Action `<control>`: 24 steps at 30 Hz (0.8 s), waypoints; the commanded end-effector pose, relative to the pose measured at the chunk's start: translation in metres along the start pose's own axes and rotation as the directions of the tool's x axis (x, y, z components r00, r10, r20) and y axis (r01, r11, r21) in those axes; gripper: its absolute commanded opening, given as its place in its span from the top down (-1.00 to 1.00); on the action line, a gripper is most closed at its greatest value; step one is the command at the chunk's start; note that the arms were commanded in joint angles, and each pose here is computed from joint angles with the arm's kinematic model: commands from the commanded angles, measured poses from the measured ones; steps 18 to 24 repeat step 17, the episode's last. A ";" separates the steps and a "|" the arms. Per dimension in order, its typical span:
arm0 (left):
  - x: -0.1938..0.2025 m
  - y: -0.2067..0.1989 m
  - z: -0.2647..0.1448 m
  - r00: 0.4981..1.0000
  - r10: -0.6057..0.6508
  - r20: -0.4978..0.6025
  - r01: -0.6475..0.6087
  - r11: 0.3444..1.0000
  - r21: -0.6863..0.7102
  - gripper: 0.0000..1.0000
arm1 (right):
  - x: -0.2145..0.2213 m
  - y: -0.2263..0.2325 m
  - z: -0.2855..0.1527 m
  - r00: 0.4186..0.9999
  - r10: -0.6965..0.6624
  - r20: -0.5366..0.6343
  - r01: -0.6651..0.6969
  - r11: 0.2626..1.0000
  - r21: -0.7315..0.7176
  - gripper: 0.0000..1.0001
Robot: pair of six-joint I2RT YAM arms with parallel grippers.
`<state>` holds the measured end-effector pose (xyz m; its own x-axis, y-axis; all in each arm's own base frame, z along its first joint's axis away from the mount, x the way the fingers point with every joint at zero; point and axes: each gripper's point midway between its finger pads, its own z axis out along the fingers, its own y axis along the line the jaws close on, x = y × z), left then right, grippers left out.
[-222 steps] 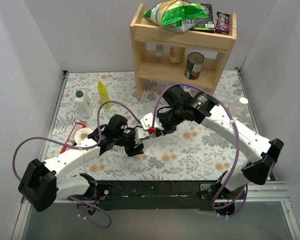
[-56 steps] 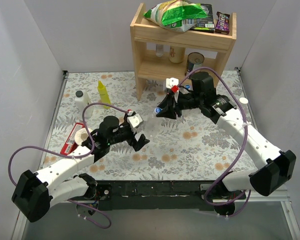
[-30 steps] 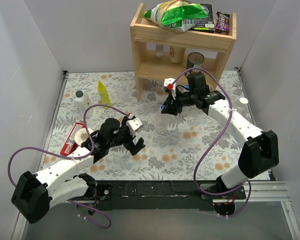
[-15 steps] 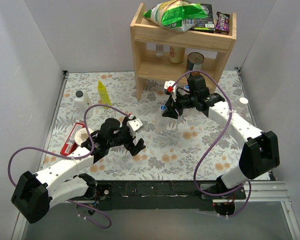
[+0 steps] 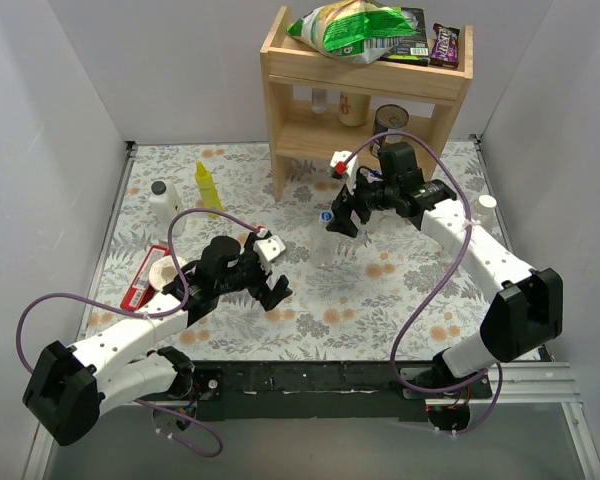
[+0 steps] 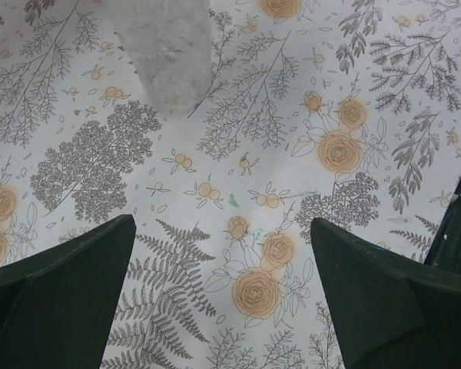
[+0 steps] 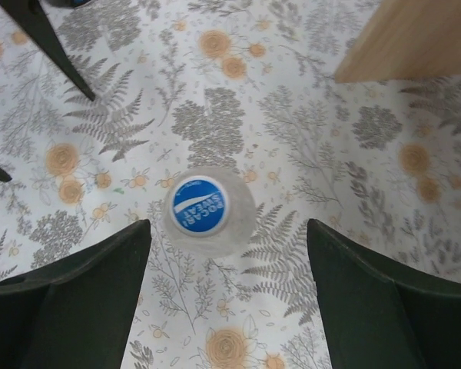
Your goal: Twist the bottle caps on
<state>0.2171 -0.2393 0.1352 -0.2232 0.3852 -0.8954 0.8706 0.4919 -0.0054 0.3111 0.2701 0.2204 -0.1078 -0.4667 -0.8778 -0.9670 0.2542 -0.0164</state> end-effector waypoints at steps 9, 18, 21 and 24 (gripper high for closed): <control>-0.057 0.096 -0.020 0.956 -0.182 0.230 0.267 0.865 -0.426 -0.96 | -0.057 -0.055 -0.110 0.983 0.160 0.086 -0.180 0.787 0.591 -0.91; -0.118 0.127 -0.039 0.905 -0.230 0.358 0.371 0.839 -0.398 -0.96 | -0.061 -0.070 -0.145 0.966 0.229 0.117 -0.240 0.640 0.730 -0.91; -0.118 0.127 -0.039 0.905 -0.230 0.358 0.371 0.839 -0.398 -0.96 | -0.061 -0.070 -0.145 0.966 0.229 0.117 -0.240 0.640 0.730 -0.91; -0.118 0.127 -0.039 0.905 -0.230 0.358 0.371 0.839 -0.398 -0.96 | -0.061 -0.070 -0.145 0.966 0.229 0.117 -0.240 0.640 0.730 -0.91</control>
